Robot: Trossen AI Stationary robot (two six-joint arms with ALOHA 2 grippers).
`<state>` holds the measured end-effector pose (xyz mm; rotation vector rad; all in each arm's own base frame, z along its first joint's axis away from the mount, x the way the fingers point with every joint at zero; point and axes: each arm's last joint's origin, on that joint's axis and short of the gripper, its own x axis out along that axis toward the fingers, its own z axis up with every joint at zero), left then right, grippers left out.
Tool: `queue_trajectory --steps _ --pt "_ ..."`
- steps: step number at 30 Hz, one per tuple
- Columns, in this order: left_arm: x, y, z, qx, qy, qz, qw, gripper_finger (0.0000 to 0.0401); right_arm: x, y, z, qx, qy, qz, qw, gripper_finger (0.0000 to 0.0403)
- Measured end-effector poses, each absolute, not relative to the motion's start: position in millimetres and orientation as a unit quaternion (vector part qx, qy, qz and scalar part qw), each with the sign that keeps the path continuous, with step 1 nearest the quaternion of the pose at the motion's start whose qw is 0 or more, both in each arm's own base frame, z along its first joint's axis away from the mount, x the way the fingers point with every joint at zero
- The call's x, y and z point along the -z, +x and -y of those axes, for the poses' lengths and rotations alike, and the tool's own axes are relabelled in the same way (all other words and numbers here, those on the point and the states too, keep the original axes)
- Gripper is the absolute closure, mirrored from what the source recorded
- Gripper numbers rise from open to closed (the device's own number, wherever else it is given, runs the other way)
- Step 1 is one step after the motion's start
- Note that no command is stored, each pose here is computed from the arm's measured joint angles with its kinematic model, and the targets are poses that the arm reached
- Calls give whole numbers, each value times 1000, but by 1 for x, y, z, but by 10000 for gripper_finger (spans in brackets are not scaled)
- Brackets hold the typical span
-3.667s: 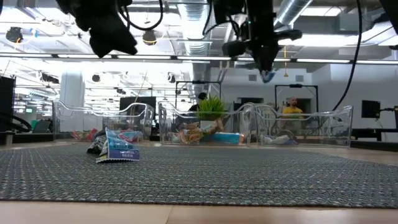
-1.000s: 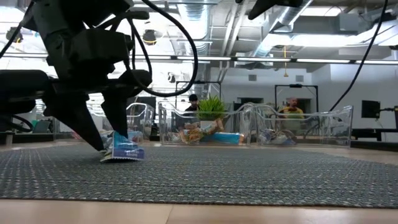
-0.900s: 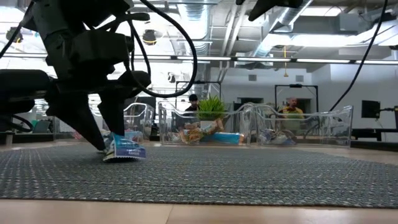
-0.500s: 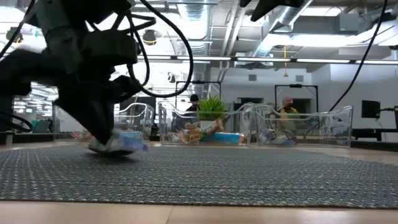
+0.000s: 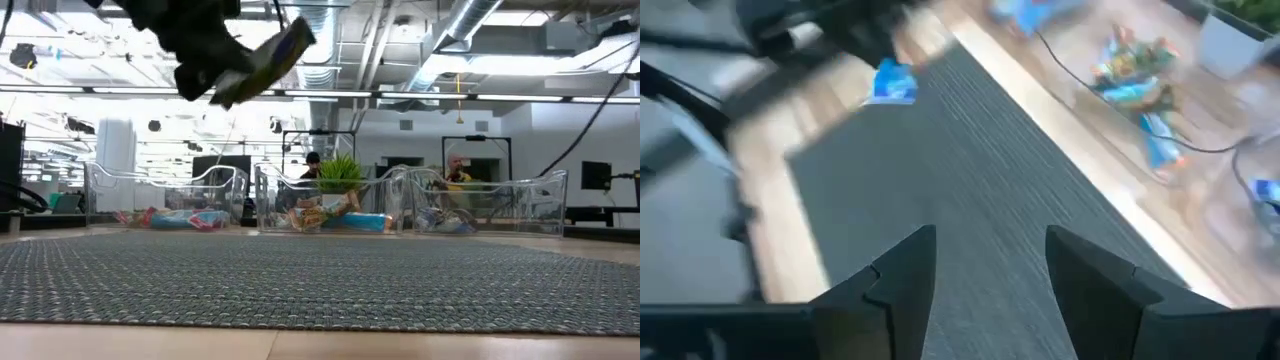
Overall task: Pick and place Granola Bars by type
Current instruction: Put the purple granola bar into the top right transparent bin
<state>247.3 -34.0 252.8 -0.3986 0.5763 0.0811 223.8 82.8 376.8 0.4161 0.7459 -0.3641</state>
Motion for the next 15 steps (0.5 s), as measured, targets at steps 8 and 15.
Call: queue_trajectory --steps 8,15 --pt "-297 271 4 -33 -269 -144 952 401 -338 173 -61 127 282 -205 929 223" --pt "-331 328 -16 17 -311 -117 943 401 -309 176 -45 115 261 -108 952 223"
